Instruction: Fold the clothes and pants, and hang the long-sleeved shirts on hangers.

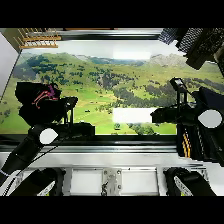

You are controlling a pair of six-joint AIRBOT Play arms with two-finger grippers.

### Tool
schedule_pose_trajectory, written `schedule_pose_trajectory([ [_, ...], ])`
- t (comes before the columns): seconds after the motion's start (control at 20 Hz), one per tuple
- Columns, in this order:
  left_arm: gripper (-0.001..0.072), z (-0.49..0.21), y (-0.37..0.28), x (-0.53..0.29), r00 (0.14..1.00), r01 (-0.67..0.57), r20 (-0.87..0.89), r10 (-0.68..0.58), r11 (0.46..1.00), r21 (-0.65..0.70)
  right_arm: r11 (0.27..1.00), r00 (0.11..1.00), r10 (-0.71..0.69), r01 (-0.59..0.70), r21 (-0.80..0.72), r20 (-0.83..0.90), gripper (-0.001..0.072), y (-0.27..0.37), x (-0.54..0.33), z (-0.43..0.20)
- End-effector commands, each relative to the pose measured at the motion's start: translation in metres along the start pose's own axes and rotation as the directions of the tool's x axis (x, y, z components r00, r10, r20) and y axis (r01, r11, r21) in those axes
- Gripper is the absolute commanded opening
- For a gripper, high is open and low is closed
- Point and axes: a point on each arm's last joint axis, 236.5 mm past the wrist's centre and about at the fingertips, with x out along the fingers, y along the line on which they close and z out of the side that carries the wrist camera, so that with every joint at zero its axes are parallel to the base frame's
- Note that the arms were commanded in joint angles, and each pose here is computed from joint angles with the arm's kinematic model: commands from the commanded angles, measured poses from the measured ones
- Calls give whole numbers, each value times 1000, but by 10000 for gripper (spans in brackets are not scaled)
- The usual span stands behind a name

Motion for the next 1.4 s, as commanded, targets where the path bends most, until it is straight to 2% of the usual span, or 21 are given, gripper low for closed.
schedule_pose_trajectory([
  [0.0, 37, 0, 0, 0, 1000, 0, 1, 0, 1000, 0, 1000, 1000, 1, -1, 0, -2, 18, 0, 0, 0],
  [0.65, 40, 6, 1, -1, 1000, -2, 24, 2, 1000, 8, 1000, 1000, 1, -1, 0, -2, 19, 0, 0, 0],
  [0.7, 327, 15, 7, -6, 998, -35, 48, 31, 996, 77, 1000, 1000, 1, -1, 0, -2, 18, 0, 0, 0],
  [0.75, 714, 33, 18, -15, 992, -97, 94, 83, 984, 151, 1000, 1000, 1, -1, 0, -2, 19, 0, 0, 0],
  [0.85, 703, 82, 59, -50, 943, -294, 221, 250, 935, 198, 1000, 1000, 0, 0, 1, -2, 19, 0, 1, 0],
  [0.95, 703, 134, 120, -95, 841, -505, 303, 448, 851, 146, 1000, 1000, 0, 0, 1, -2, 18, 0, 1, 0],
  [1.0, 703, 153, 149, -110, 800, -569, 305, 518, 815, 110, 1000, 1000, 0, 0, 1, -3, 19, 0, 1, 0],
  [1.15, 703, 177, 232, -119, 747, -643, 219, 628, 766, -1, 1000, 1000, 0, 0, 1, -2, 19, 0, 1, 0],
  [1.35, 703, 182, 314, -80, 743, -663, 58, 667, 745, -78, 1000, 1000, 0, 0, 1, -3, 18, 0, 1, 0],
])
